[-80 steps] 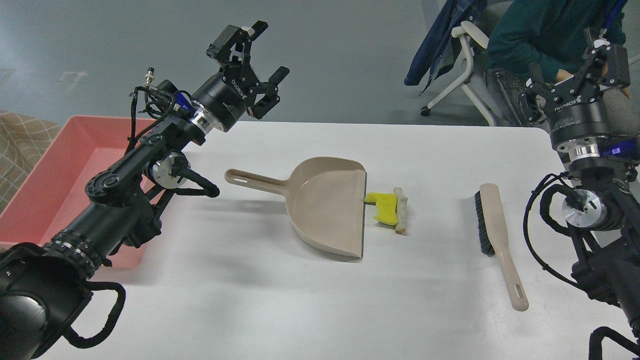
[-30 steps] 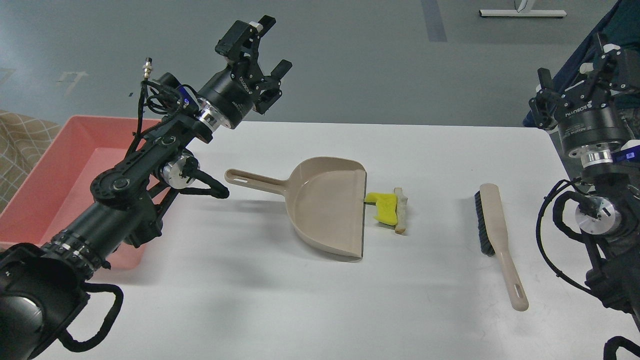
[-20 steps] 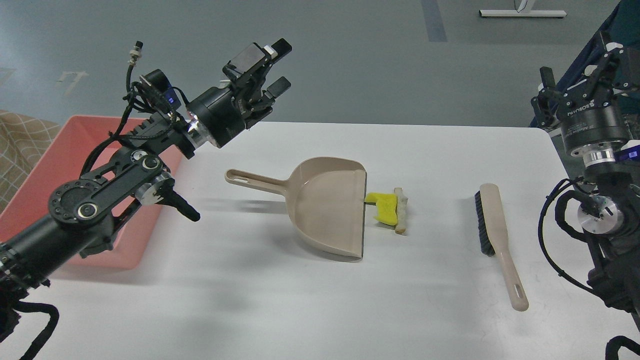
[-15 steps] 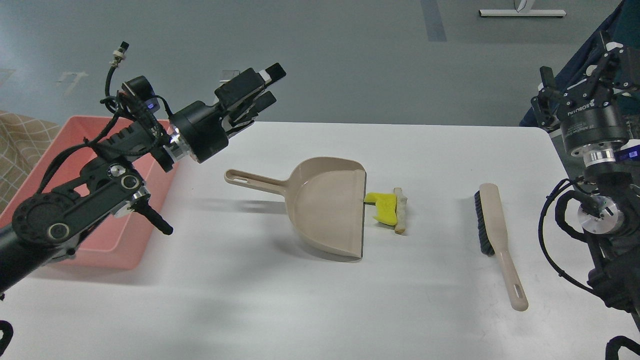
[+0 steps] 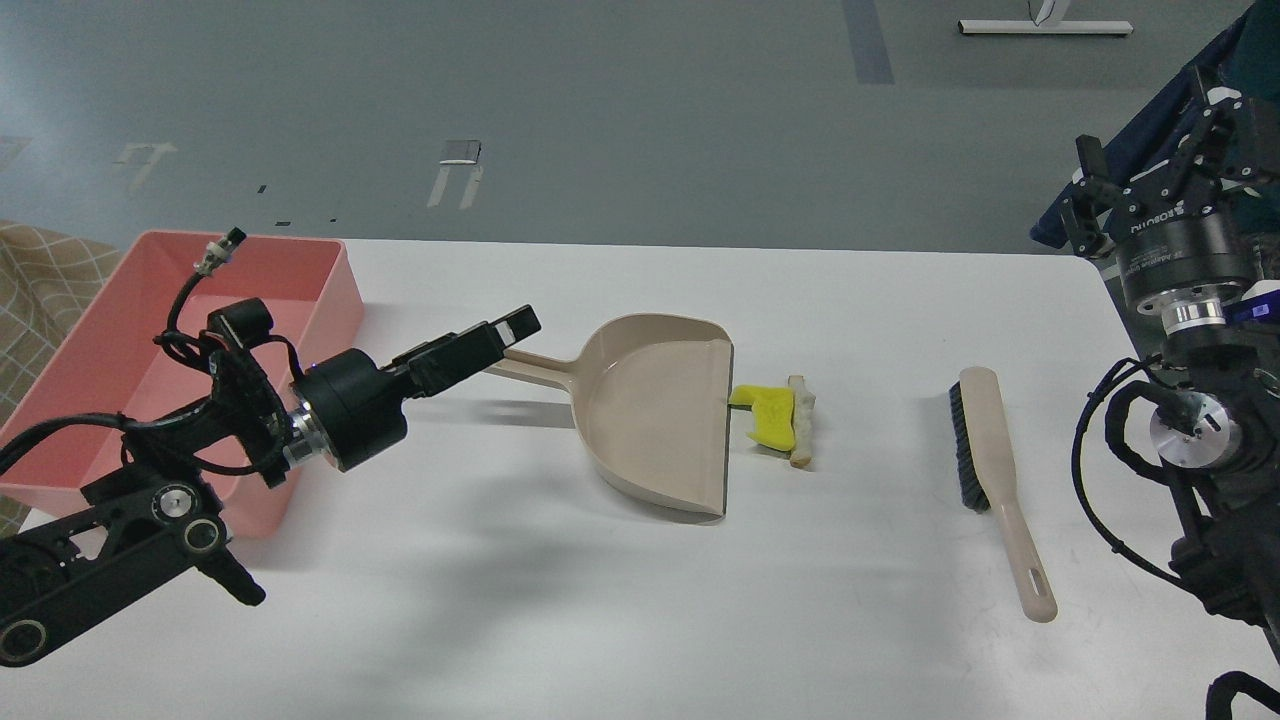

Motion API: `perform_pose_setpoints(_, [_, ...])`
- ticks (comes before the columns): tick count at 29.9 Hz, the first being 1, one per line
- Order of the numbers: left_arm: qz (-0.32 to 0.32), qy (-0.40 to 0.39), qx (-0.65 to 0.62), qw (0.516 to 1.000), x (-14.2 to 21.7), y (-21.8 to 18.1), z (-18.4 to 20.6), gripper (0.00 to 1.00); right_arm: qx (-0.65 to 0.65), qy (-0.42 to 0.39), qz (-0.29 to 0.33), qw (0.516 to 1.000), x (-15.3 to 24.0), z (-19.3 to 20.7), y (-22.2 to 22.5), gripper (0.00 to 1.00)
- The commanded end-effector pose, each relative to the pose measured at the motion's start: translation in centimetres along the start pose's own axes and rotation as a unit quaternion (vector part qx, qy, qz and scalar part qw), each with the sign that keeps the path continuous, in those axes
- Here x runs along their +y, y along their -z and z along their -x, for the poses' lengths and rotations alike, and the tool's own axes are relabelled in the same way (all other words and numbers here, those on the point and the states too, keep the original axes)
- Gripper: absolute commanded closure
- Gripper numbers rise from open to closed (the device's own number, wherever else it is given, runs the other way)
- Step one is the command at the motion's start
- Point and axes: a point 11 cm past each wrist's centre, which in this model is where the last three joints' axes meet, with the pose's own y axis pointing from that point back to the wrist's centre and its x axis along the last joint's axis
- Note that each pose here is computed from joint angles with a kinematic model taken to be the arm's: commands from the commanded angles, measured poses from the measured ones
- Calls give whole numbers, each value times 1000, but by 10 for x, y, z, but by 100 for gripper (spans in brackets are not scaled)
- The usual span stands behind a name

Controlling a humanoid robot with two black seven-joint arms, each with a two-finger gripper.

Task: Sweep and dump garbage into bin
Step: 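Lower the left gripper to the beige dustpan handle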

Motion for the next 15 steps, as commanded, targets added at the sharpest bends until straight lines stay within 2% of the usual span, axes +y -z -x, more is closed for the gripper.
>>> perform_pose_setpoints(1, [-24,3,26,999,-1,12,18,2,1,0,1,1000,0,0,0,0])
perform_pose_setpoints(7, [-73,-8,51,996,-8,43,29,2,0,0,0,1000,0,0,0,0])
perform_pose_setpoints(15, [-99,-24,73,992,-15,61,41,2,1,0,1,1000,0,0,0,0])
